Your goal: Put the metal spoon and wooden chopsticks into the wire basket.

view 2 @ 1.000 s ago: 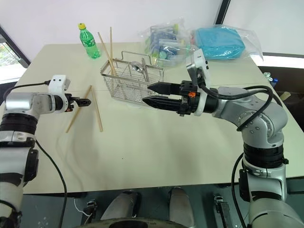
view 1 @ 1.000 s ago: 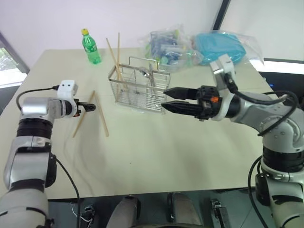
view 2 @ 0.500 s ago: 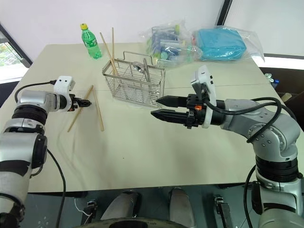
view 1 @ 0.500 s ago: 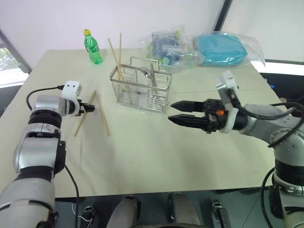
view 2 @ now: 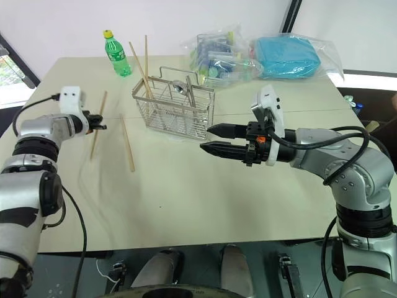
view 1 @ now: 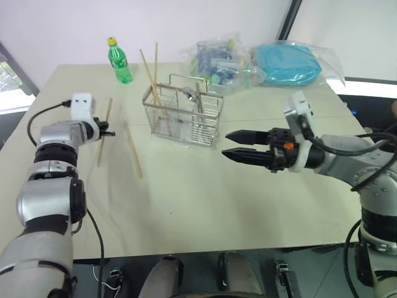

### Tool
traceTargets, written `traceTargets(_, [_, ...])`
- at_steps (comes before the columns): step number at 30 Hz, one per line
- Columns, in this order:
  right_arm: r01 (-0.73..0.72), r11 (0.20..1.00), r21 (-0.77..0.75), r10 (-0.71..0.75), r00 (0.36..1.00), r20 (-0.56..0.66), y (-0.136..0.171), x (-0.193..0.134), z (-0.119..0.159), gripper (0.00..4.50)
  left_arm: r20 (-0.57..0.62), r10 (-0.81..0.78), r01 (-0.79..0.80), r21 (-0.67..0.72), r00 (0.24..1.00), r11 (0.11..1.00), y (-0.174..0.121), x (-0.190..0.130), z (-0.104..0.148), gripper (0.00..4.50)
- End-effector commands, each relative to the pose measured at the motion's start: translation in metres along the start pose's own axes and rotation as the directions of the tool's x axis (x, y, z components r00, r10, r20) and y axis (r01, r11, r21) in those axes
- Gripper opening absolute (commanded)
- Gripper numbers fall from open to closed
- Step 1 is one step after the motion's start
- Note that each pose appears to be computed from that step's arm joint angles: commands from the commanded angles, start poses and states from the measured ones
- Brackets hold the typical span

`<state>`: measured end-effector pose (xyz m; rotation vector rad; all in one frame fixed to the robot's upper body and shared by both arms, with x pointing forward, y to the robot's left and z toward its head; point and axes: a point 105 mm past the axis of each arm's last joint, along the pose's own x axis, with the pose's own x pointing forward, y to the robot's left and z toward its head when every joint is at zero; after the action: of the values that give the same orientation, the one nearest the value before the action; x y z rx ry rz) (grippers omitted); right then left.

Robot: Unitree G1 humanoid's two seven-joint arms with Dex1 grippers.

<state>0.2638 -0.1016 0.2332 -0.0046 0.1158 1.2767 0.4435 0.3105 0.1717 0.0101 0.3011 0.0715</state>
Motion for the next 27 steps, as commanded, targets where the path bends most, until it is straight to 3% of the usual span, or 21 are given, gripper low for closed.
traceTargets(1, [0.018, 0.999, -0.029, -0.017, 0.999, 0.041, -0.001, -0.004, 0.012, 2.58, 0.448, 0.100, -0.063, -0.097, 0.888, 0.993, 0.017, -0.032, 0.103, 0.04])
traceTargets(3, [0.033, 0.999, -0.027, -0.031, 0.998, 0.057, -0.003, -0.003, 0.015, 2.58, 0.588, 0.116, 0.047, -0.254, 0.801, 0.966, 0.014, -0.050, 0.138, 0.04])
traceTargets(5, [0.040, 0.999, -0.029, -0.038, 0.997, 0.065, -0.004, -0.002, 0.017, 2.58, 0.673, 0.104, 0.162, -0.320, 0.732, 0.933, 0.003, -0.063, 0.164, 0.04])
traceTargets(8, [0.043, 0.999, -0.011, -0.042, 0.994, 0.096, -0.005, -0.002, 0.023, 2.58, 0.755, 0.040, 0.317, -0.323, 0.655, 0.892, -0.028, -0.076, 0.194, 0.04])
traceTargets(11, [0.055, 0.998, 0.001, -0.055, 0.992, 0.116, -0.006, -0.002, 0.027, 2.58, 0.782, -0.071, 0.436, -0.266, 0.619, 0.860, -0.067, -0.079, 0.203, 0.04])
traceTargets(16, [0.088, 0.996, 0.014, -0.089, 0.987, 0.132, -0.009, -0.002, 0.026, 2.58, 0.754, -0.219, 0.519, -0.184, 0.619, 0.835, -0.120, -0.066, 0.184, 0.04])
traceTargets(22, [0.124, 0.992, 0.030, -0.127, 0.981, 0.145, -0.009, -0.006, 0.024, 2.58, 0.710, -0.282, 0.539, -0.162, 0.646, 0.827, -0.148, -0.051, 0.158, 0.04])
traceTargets(27, [0.169, 0.984, 0.052, -0.176, 0.970, 0.166, -0.013, -0.011, 0.024, 2.58, 0.677, -0.377, 0.548, -0.047, 0.632, 0.835, -0.179, -0.042, 0.129, 0.04])
